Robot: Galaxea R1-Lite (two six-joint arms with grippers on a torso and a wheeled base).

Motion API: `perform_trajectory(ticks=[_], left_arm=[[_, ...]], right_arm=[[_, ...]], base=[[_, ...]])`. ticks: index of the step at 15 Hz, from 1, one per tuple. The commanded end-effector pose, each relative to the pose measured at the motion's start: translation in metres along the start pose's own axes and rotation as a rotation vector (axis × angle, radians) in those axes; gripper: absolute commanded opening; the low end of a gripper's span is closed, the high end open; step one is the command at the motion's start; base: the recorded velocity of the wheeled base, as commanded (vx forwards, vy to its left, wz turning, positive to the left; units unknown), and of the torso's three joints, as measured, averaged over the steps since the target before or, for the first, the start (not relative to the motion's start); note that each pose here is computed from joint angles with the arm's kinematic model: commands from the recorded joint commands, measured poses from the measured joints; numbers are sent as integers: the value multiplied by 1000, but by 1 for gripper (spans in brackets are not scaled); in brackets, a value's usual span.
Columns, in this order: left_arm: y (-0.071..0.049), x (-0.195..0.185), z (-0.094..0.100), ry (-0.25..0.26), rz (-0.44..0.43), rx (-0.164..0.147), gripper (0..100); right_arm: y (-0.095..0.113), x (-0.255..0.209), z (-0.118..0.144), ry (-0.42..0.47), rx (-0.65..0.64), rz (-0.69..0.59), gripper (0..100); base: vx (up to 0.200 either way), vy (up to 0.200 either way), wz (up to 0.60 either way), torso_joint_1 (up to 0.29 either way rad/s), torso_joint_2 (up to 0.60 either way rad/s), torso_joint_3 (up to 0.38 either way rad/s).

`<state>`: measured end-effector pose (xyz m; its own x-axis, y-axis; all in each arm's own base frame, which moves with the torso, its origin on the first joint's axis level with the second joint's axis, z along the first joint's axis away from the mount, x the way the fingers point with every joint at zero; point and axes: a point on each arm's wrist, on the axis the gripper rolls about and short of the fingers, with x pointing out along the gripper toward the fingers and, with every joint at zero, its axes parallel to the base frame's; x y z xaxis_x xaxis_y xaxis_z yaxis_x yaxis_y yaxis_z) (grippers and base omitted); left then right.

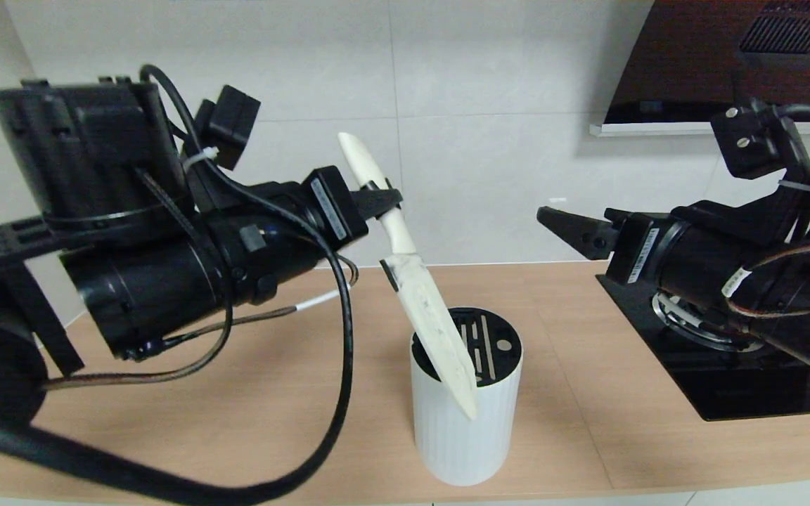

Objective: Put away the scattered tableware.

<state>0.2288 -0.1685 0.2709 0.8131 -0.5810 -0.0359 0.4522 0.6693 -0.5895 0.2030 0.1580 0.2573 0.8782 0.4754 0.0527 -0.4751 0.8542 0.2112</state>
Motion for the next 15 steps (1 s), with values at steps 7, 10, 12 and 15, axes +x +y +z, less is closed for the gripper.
perform_trajectory(ticks=[7,10,12,15], left_arm=[[-23,18,-9,-247,216,259,0],[-21,24,-27,-241,212,343,0],[-21,30,-39,-240,200,374,0],[-21,35,-51,-205,197,387,0]], right_arm=[[-2,-4,6,-23,4,-12,100],[-2,-3,4,-15,2,-13,100],[-2,-3,4,-15,2,-12,100],[-2,-2,3,-11,2,-10,100]], base=[[0,0,0,0,0,0],[0,0,0,0,0,0],[0,0,0,0,0,0],[0,0,0,0,0,0]])
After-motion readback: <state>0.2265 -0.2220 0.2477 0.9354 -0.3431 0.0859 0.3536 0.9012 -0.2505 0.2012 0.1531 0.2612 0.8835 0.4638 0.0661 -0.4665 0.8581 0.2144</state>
